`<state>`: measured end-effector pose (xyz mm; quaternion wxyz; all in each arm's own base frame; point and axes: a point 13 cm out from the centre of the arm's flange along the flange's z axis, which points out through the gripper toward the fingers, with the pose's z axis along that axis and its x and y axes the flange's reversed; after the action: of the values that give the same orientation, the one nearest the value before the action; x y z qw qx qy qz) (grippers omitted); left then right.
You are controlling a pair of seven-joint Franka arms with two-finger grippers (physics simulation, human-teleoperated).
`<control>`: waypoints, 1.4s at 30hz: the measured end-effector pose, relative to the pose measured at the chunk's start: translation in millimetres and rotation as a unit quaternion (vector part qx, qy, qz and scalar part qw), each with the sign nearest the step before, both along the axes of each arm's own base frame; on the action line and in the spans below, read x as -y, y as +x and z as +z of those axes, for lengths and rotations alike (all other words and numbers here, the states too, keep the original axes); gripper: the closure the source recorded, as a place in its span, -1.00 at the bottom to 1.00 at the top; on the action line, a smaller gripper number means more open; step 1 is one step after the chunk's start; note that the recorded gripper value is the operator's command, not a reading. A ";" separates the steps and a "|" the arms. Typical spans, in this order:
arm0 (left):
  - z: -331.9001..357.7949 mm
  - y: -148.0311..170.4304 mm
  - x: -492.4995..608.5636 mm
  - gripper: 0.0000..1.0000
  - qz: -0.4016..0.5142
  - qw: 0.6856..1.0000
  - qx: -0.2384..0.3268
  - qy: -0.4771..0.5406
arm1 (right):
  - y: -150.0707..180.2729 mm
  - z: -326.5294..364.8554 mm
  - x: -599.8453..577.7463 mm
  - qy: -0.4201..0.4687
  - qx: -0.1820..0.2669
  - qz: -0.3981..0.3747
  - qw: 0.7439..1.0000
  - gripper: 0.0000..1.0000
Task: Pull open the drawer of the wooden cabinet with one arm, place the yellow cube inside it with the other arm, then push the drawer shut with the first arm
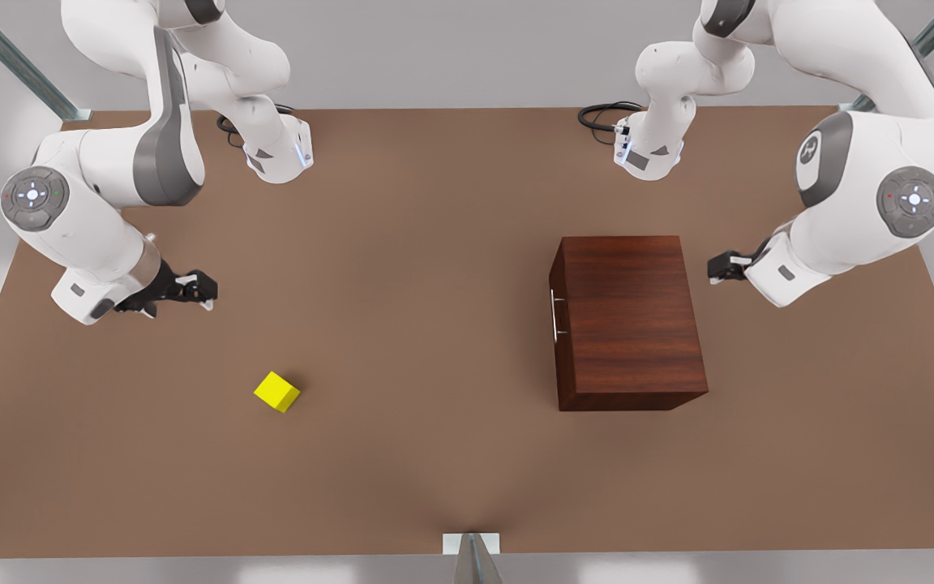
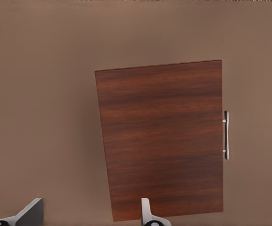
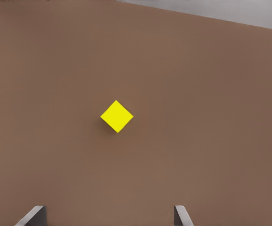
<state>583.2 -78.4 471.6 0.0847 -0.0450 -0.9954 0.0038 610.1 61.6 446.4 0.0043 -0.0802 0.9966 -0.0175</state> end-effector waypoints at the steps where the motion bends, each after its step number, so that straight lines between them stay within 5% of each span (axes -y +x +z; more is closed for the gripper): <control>1: -3.6 2.4 0.8 -1.00 -0.001 1.000 0.000 0.001 | 1.5 0.6 -0.1 0.000 0.003 0.001 1.000 -1.00; 9: -132.3 -24.9 240.7 -1.00 -0.093 0.994 -0.024 0.045 | 8.3 -0.3 1.7 0.001 0.014 0.005 1.000 -1.00; 20: -222.0 -22.6 316.8 -1.00 0.039 0.991 0.051 0.116 | 0.0 -81.9 -54.7 0.002 -0.029 0.045 0.999 -1.00; 23: -236.8 -18.3 314.9 -0.64 0.077 0.987 0.060 0.129 | 13.6 -133.3 -24.7 0.009 -0.047 0.016 0.999 -1.00; 26: -243.2 -13.1 309.6 -0.61 0.111 0.981 0.071 0.140 | 28.9 -169.2 -5.0 0.024 -0.049 0.007 0.999 -1.00; 34: -252.7 -13.6 301.7 -0.60 0.167 0.970 0.077 0.159 | 55.3 -263.3 -10.6 0.025 -0.041 0.110 0.993 -1.00; 42: -260.7 -28.0 292.0 -0.53 0.159 0.968 0.055 0.186 | 91.6 -273.5 -13.2 0.008 0.008 0.263 0.965 -1.00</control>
<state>555.3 -370.3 210.9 0.0350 0.1307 -0.9760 -0.1704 701.8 74.8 172.9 0.0170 -0.3398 0.9403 -0.0082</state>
